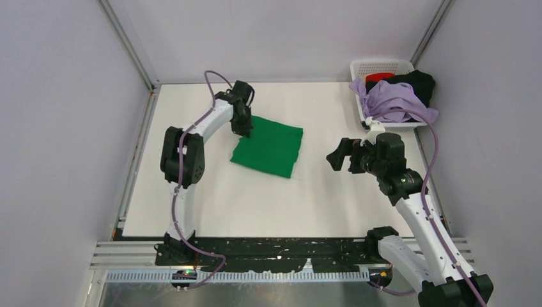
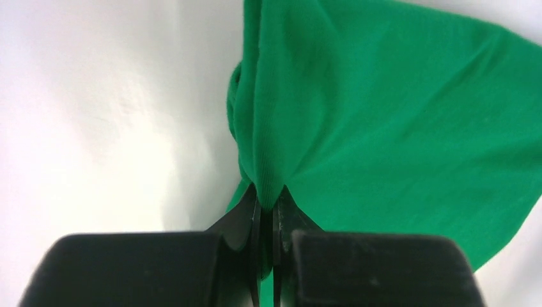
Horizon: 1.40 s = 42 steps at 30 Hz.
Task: Fold and stack the t-shirts
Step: Put the neatly folded tshirt into the corner of the board with the left arm
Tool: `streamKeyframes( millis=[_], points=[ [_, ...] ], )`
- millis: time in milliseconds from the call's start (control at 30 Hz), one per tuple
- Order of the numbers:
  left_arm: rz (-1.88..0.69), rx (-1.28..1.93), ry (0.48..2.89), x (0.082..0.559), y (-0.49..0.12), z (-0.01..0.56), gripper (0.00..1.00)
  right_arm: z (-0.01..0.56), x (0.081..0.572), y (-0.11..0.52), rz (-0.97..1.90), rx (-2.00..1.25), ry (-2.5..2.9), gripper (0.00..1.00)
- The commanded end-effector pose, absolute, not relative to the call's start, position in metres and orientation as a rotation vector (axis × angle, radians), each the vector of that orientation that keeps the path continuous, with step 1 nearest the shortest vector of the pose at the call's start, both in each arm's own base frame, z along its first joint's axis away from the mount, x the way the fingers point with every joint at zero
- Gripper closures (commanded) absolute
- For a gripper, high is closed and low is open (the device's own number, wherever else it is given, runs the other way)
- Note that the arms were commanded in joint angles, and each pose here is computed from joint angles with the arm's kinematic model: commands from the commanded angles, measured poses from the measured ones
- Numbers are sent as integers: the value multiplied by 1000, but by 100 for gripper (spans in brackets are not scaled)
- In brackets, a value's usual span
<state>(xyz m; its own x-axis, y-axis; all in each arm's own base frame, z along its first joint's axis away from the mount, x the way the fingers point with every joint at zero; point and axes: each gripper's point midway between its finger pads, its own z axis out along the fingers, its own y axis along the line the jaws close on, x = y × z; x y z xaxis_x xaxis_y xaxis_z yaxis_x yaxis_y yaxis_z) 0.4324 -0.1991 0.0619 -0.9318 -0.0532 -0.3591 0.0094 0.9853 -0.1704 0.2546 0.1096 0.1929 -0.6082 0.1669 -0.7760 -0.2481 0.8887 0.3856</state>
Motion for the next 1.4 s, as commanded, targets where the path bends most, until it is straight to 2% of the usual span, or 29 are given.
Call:
streamKeyframes(
  millis=[0,367,533,700,1367],
  points=[
    [56,-88,2664,473,-133,85,100,200,263,94,481,-31,2102,5],
    [-39,-286,2519,575,-63,107,100,200,272,86,433,-10,2078,5],
    [-33,-229,2474,576,-28,134,100,190,274,85,423,-1,2109,5],
    [91,-208,2423,579,13,154,100,185,275,86,425,-3,2137,4],
    [506,-337,2124,628,157,182,100,181,268,77,378,41,2165,5]
  ],
)
